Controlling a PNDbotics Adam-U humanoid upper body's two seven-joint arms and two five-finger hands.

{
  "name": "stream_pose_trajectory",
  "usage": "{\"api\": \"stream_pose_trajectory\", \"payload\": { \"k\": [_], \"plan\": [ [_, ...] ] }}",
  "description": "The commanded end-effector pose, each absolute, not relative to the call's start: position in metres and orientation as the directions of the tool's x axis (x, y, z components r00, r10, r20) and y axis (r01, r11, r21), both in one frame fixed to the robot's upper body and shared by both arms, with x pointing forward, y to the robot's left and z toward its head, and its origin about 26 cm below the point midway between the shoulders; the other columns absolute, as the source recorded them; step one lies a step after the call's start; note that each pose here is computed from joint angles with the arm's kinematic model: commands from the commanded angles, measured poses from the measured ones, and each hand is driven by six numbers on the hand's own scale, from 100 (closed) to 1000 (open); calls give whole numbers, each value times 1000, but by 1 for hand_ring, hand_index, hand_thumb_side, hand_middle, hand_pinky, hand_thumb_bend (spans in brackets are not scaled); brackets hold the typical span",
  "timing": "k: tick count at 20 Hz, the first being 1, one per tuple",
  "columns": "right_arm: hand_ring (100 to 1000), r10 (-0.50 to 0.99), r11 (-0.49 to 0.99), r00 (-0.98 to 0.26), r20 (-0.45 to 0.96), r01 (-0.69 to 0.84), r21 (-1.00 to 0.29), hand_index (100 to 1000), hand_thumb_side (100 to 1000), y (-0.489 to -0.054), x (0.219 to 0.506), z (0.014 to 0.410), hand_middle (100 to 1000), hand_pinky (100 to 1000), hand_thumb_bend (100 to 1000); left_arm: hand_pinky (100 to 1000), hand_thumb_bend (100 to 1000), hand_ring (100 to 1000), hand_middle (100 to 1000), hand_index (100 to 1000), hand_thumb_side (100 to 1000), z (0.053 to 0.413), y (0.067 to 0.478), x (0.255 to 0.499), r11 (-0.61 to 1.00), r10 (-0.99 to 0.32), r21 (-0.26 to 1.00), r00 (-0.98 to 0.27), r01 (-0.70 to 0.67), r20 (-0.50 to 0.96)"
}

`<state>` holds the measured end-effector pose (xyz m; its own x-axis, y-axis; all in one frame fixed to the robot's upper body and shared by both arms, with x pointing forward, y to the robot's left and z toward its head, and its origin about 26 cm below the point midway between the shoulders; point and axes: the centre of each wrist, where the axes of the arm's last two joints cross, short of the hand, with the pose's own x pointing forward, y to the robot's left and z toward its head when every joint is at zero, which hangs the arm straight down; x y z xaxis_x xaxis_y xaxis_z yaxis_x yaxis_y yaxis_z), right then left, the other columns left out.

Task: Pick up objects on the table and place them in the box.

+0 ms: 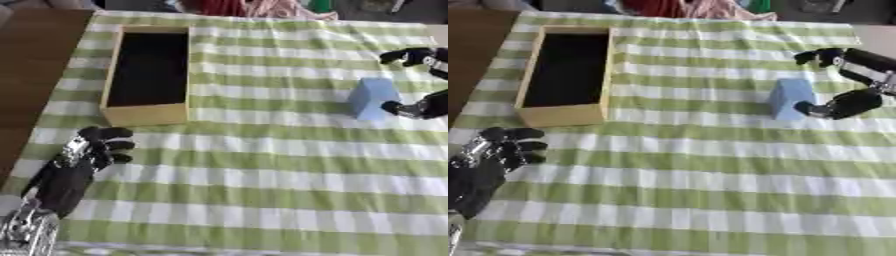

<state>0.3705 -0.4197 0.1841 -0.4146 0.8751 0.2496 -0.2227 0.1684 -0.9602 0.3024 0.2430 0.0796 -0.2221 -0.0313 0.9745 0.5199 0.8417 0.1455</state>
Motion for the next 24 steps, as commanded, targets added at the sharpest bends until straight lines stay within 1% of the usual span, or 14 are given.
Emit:
{"api": "stream_pose_trajectory", "payload": {
  "k": [1, 10, 15, 17, 19, 22, 24],
  "plan": [
    [1000, 887, 146, -405, 222, -210, -967, 1000, 400, -426, 372, 194, 884, 911, 371, 756, 100, 808, 792, 817, 983, 87, 245, 303, 833, -49, 175, -246, 524, 968],
    [1000, 891, 156, -385, 242, -242, -958, 1000, 406, -430, 377, 183, 871, 905, 364, 755, 100, 810, 794, 817, 985, 87, 245, 303, 832, -48, 174, -244, 527, 969],
    [1000, 890, 159, -381, 249, -251, -955, 986, 397, -432, 378, 178, 844, 900, 346, 754, 100, 812, 795, 818, 986, 87, 245, 303, 831, -48, 174, -244, 528, 969],
    [1000, 890, 161, -382, 250, -250, -955, 971, 389, -432, 378, 177, 813, 894, 336, 754, 100, 812, 795, 818, 988, 87, 244, 303, 831, -48, 174, -244, 529, 969],
    [1000, 889, 162, -384, 248, -243, -956, 963, 380, -431, 379, 177, 803, 889, 326, 754, 100, 813, 795, 818, 989, 86, 244, 303, 830, -48, 174, -243, 529, 969],
    [1000, 890, 162, -387, 241, -225, -961, 927, 335, -431, 379, 178, 753, 875, 295, 753, 100, 814, 796, 818, 990, 87, 244, 303, 831, -49, 174, -243, 529, 969],
    [1000, 890, 164, -390, 235, -209, -964, 894, 302, -431, 379, 178, 698, 858, 270, 753, 100, 814, 797, 818, 990, 87, 244, 303, 830, -49, 174, -242, 529, 969]
  ]
}}
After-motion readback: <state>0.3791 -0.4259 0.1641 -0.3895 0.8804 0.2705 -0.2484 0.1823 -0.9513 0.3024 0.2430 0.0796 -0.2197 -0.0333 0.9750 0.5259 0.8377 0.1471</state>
